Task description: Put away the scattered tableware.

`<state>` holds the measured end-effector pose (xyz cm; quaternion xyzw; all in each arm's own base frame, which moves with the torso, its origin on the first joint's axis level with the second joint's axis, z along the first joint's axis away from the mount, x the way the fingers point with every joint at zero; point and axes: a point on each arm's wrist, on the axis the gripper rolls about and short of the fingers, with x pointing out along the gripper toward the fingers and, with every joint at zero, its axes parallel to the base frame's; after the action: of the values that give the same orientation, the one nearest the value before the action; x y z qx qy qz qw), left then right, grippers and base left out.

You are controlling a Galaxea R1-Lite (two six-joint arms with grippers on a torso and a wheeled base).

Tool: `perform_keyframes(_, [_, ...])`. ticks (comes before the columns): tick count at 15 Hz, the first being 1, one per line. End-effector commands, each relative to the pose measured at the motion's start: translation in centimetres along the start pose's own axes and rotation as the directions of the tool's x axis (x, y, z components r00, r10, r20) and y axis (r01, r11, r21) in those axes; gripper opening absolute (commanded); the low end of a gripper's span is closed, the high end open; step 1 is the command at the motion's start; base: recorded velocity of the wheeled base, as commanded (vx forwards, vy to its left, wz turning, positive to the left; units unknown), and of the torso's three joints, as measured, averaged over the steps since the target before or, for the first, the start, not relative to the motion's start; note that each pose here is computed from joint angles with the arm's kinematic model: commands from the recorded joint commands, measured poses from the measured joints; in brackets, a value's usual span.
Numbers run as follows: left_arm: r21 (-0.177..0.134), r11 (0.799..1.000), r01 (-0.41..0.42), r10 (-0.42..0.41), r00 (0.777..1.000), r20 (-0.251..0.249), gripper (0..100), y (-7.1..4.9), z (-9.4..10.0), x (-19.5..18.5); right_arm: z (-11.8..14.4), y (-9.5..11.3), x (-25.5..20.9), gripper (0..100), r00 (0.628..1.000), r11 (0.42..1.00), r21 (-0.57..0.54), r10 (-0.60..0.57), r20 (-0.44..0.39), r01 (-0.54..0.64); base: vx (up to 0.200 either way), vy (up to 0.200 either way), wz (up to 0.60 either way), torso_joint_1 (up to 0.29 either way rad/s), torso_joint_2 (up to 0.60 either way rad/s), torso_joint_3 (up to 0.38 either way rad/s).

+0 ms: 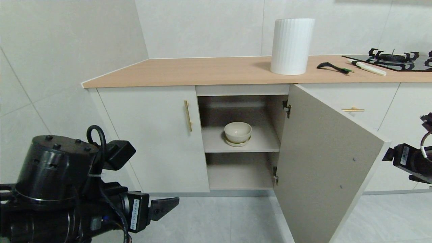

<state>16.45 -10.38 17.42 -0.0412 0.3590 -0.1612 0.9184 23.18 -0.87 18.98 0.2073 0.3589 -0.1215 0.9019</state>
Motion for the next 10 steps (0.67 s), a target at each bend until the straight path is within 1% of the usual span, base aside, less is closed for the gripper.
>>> perform_keyframes(1, [0.0, 1.0, 0.0, 0.0, 1.0, 0.0, 100, 0.0, 0.0, 0.0, -0.6, 0.6, 0.9, 100, 0.999, 1.0, -0.013, 0.008, -0.037, -0.009, 0.0, 0.0, 0.0, 0.0, 0.0, 0.0])
perform_keyframes(4, [0.0, 1.0, 0.0, 0.0, 1.0, 0.0, 100, 0.0, 0.0, 0.0, -1.7, 1.8, 0.9, 100, 0.997, 0.999, -0.026, 0.041, -0.069, -0.043, 0.0, 0.0, 0.0, 0.0, 0.0, 0.0])
perform_keyframes(6, [0.0, 1.0, 0.0, 0.0, 1.0, 0.001, 100, 0.0, 0.0, 0.0, -2.5, 3.0, 0.7, 100, 0.993, 0.996, -0.046, 0.077, -0.09, -0.081, 0.0, 0.0, 0.0, 0.0, 0.0, 0.0])
perform_keyframes(9, [0.0, 1.0, 0.001, -0.001, 1.0, 0.004, 100, 0.0, 0.0, -0.1, -3.7, 5.8, 1.2, 100, 0.981, 0.981, -0.105, 0.152, -0.12, -0.164, 0.0, 0.0, 0.0, 0.0, 0.0, 0.0])
perform_keyframes(10, [-0.001, 1.0, -0.001, 0.001, 1.0, 0.008, 100, 0.0, 0.0, -0.2, -4.5, 7.0, 1.7, 100, 0.975, 0.97, -0.143, 0.179, -0.13, -0.197, 0.0, 0.0, 0.0, 0.0, 0.0, 0.0])
